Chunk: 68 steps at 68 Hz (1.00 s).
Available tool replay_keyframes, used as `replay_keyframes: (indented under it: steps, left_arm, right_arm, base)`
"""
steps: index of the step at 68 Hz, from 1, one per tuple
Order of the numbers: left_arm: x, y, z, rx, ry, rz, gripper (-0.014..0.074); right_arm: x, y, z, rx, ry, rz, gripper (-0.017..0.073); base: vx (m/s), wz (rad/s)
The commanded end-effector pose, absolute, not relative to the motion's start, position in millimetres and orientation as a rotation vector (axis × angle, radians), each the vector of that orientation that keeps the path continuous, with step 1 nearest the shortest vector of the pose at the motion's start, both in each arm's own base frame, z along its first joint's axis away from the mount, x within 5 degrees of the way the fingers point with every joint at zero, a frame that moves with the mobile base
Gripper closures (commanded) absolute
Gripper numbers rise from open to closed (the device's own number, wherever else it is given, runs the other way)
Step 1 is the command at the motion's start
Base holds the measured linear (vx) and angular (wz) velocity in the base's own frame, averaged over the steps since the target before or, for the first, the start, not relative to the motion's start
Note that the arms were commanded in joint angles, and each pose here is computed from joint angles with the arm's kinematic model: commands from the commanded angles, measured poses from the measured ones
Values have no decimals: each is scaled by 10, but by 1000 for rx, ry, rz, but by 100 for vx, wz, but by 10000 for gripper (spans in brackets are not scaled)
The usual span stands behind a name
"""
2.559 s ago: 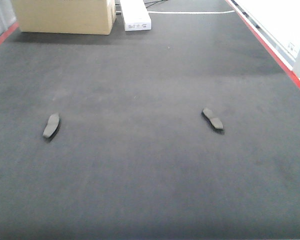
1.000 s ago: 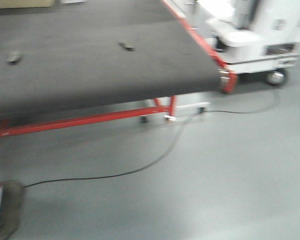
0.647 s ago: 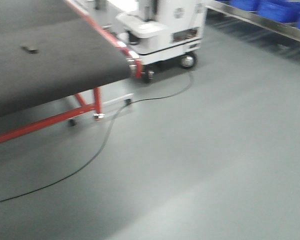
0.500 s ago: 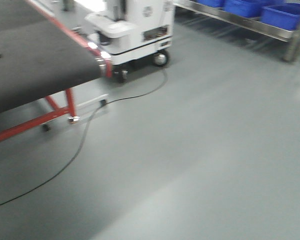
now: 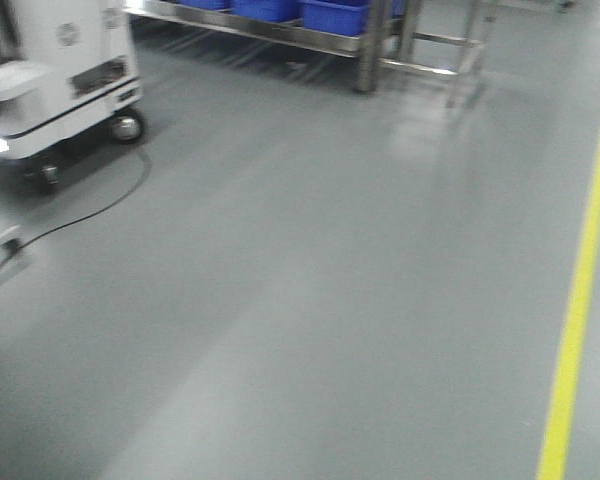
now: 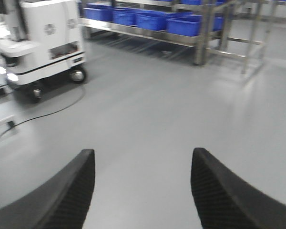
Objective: Move and align brake pads A on conveyor
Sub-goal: 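Drive along the yellow floor line past the green floor sign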
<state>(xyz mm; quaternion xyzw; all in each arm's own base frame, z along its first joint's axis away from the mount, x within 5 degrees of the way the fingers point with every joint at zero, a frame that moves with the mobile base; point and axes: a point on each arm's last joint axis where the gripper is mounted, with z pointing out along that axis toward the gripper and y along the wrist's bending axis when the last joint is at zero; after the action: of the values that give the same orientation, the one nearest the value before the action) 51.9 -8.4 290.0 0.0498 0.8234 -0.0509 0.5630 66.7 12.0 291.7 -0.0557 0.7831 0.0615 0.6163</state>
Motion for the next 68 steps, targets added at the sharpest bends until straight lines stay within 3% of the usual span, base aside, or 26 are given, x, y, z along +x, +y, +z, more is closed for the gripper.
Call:
replay_keyframes:
  steps: [1, 45, 68]
  left_arm:
    - [541, -90, 3035, 107, 1858, -134, 179]
    - [541, -90, 3035, 107, 1858, -134, 179]
    - [541, -90, 3035, 107, 1858, -134, 179]
  right_arm:
    - [678, 113, 3067, -121, 1713, 132, 127]
    - [678, 113, 3067, -121, 1713, 132, 127]
    - [678, 113, 3067, -121, 1713, 132, 127]
  base:
    - [1, -79]
    - [8, -81]
    - [21, -48]
